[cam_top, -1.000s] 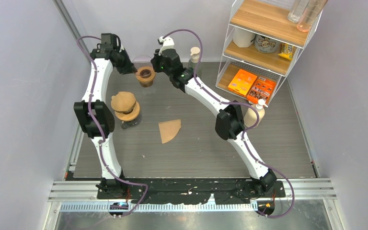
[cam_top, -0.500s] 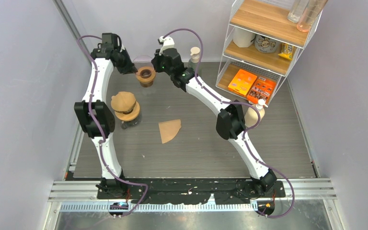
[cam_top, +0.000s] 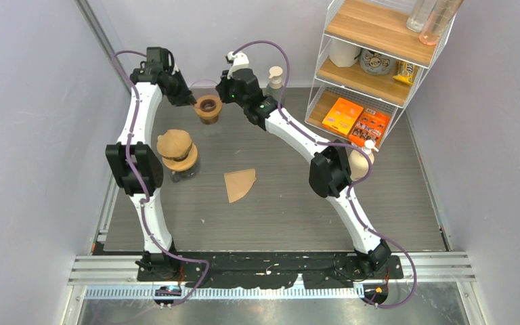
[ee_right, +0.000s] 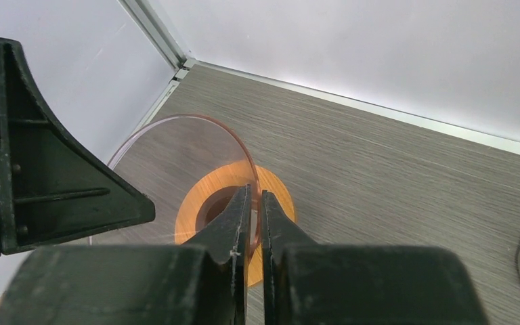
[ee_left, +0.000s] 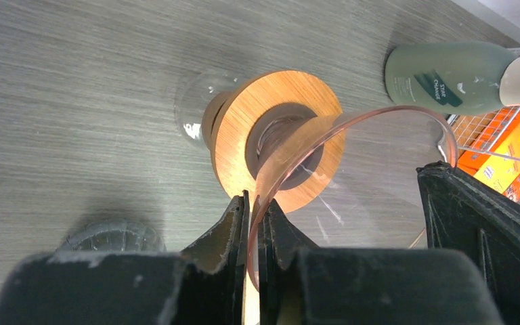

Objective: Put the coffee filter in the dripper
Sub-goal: Place the coffee dripper in the dripper holder.

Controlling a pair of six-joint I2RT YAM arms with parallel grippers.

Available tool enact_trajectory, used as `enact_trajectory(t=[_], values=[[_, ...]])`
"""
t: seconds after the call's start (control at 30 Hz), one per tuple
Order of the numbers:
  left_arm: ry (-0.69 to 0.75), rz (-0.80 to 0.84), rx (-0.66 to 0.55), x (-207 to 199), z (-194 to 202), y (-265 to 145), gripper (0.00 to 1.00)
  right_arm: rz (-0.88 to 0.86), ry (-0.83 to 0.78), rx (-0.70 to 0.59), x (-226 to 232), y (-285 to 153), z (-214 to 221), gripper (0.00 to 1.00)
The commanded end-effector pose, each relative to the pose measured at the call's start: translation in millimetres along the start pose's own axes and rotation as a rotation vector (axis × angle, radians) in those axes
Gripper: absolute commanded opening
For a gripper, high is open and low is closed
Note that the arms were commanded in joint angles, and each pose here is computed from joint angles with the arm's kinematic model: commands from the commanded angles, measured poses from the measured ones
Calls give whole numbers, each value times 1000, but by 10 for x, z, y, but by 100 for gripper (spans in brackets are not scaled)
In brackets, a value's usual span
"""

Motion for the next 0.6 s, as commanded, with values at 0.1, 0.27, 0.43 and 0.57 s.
enact_trajectory(t=[0.1,0.27,0.43,0.57], values=[[-26,-166,122,378,283,109,19,-81,-44,250,138,-228,515,8],[-29,-144,97,312,205,54,24,-97,-29,230,182,-218,463,12],[-39,-110,63,216,109,-24,30,-118,-6,173,257,-207,297,15],[-52,-67,24,108,11,-104,35,-141,18,115,337,-183,124,19]])
Point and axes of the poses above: each gripper's point midway between its finger pads, its own y axis out along the fingers, its own x axis along the line the jaws close on, z = x × y, the point moved 3 cm from there along -y, back along the fingers, and after that the axes turned 3 degrees about y, right-handed, at the moved point
